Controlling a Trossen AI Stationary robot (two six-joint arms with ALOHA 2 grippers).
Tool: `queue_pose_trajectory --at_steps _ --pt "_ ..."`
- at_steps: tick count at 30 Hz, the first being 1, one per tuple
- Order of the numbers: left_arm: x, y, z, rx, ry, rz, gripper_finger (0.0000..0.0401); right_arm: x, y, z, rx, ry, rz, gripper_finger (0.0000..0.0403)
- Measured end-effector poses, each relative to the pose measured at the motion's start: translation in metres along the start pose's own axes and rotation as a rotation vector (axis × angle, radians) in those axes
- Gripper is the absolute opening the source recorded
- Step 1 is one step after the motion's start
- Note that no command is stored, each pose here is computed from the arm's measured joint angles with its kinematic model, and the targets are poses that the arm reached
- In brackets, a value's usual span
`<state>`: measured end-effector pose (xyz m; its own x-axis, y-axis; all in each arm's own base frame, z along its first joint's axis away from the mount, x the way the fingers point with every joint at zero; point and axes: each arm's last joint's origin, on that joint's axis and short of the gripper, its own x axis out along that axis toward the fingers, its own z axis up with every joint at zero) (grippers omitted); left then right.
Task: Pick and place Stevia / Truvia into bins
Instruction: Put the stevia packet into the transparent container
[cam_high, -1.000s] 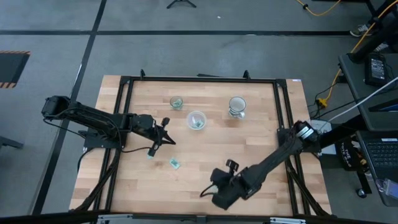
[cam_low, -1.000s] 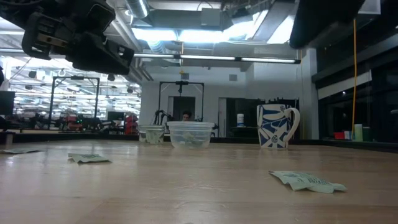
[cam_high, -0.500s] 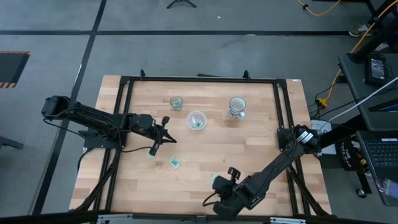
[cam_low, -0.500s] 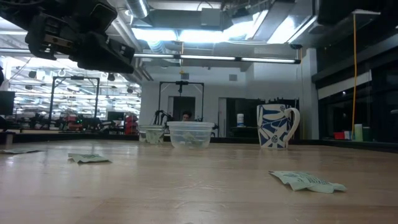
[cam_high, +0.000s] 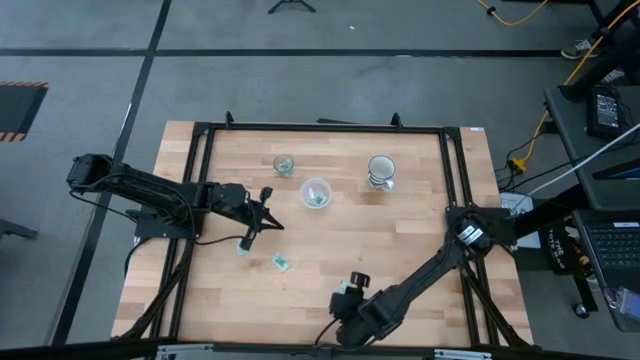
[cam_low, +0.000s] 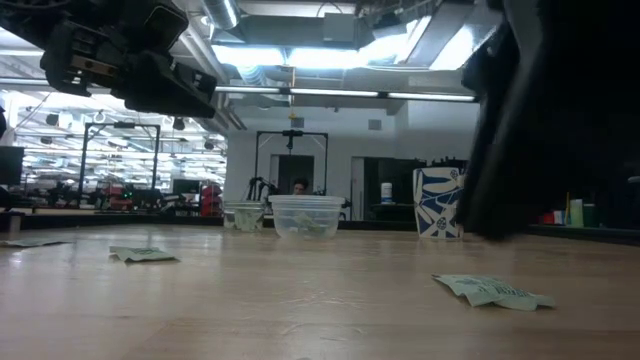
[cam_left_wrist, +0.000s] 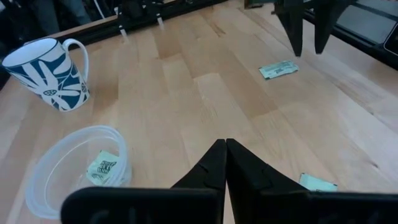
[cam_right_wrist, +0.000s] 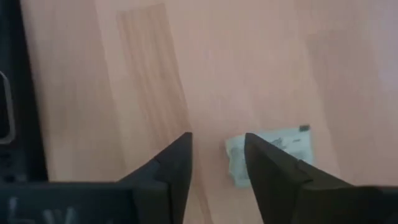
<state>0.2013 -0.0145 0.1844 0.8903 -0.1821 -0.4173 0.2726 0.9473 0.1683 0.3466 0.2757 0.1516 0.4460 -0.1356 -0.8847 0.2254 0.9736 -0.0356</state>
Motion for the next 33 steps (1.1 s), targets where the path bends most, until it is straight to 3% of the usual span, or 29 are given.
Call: queue_pose_trajectory --at_steps 8,33 --pt "0.0 0.0 0.0 0.0 0.0 0.0 0.0005 0.007 0.0 -0.004 -0.011 0.022 -0.022 0.0169" --pt "0.0 0.0 0.0 0.0 0.0 0.0 0.0007 0.015 -0.012 0.0 0.019 0.063 -0.082 0.0169"
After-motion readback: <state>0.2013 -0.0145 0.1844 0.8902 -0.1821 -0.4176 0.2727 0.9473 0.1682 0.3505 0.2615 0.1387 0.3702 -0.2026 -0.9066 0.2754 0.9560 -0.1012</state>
